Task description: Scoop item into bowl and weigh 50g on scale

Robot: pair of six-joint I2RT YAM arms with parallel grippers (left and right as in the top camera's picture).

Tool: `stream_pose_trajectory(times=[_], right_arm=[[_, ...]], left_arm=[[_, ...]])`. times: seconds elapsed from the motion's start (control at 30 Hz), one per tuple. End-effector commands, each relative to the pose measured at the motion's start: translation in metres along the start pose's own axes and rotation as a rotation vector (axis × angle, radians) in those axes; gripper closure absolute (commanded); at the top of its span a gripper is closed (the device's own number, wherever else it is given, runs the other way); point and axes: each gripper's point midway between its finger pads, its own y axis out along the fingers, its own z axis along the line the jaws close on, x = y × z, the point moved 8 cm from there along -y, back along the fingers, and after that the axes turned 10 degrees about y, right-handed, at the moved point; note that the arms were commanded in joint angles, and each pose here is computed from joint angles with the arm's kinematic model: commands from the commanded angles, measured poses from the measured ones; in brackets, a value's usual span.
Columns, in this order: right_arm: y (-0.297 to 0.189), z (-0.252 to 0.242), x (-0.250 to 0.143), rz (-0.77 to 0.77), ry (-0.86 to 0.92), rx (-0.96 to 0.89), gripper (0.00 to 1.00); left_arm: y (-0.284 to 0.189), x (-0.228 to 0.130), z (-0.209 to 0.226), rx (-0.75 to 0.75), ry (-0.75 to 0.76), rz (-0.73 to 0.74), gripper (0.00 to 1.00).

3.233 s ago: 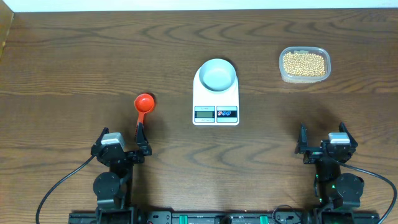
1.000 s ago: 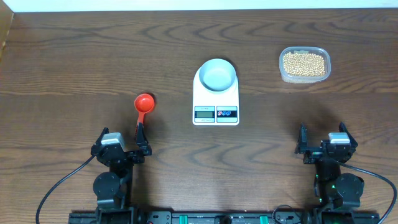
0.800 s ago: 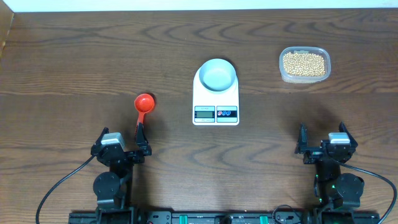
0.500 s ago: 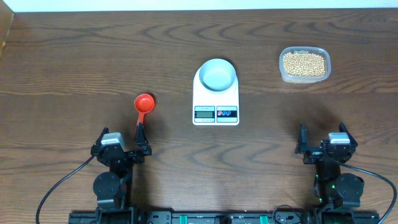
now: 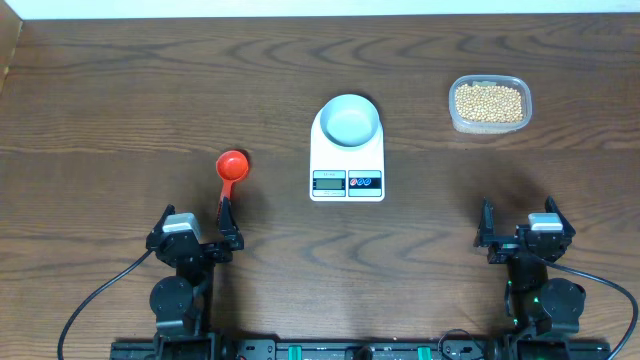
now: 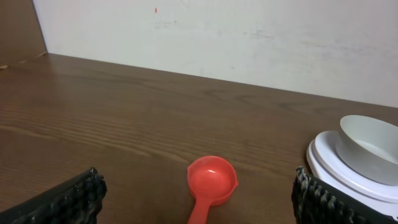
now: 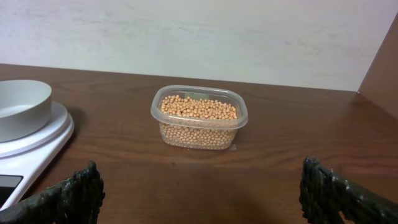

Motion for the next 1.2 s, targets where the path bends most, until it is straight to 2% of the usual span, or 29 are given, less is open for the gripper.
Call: stream_pose_trajectory(times=[0.0, 0.3, 0.5, 0.67, 0.87, 1.1, 1.17], right_arm=[[0.000, 0.001, -0.001, 0.003, -0.010, 0.002, 0.01], [0.000, 0.001, -0.001, 0.003, -0.010, 0.002, 0.01], [0.000, 0.001, -0.001, 0.003, -0.010, 0.001, 0.01], [0.000, 0.001, -0.001, 0.003, -0.010, 0.002, 0.01], [0.000, 0.001, -0.001, 0.003, -0.010, 0.002, 0.01], [0.000, 0.001, -0.001, 0.003, -0.010, 0.002, 0.01], [0.000, 0.001, -0.001, 0.003, -0.010, 0.002, 0.01]], left_arm=[[0.001, -0.012, 0.001, 0.012, 0.006, 0.061, 0.02], [0.001, -0.006, 0.004, 0.045, 0.006, 0.024, 0.02], [-0.008, 0.045, -0.004, -0.065, -0.033, -0.197, 0.02], [-0.020, 0.080, -0.002, -0.065, -0.033, -0.179, 0.02], [-0.020, 0.108, 0.000, -0.073, -0.041, 0.028, 0.02], [-0.006, 0.122, 0.000, -0.088, -0.056, 0.454, 0.02], [-0.004, 0.121, 0.000, -0.090, -0.059, 0.532, 0.02]])
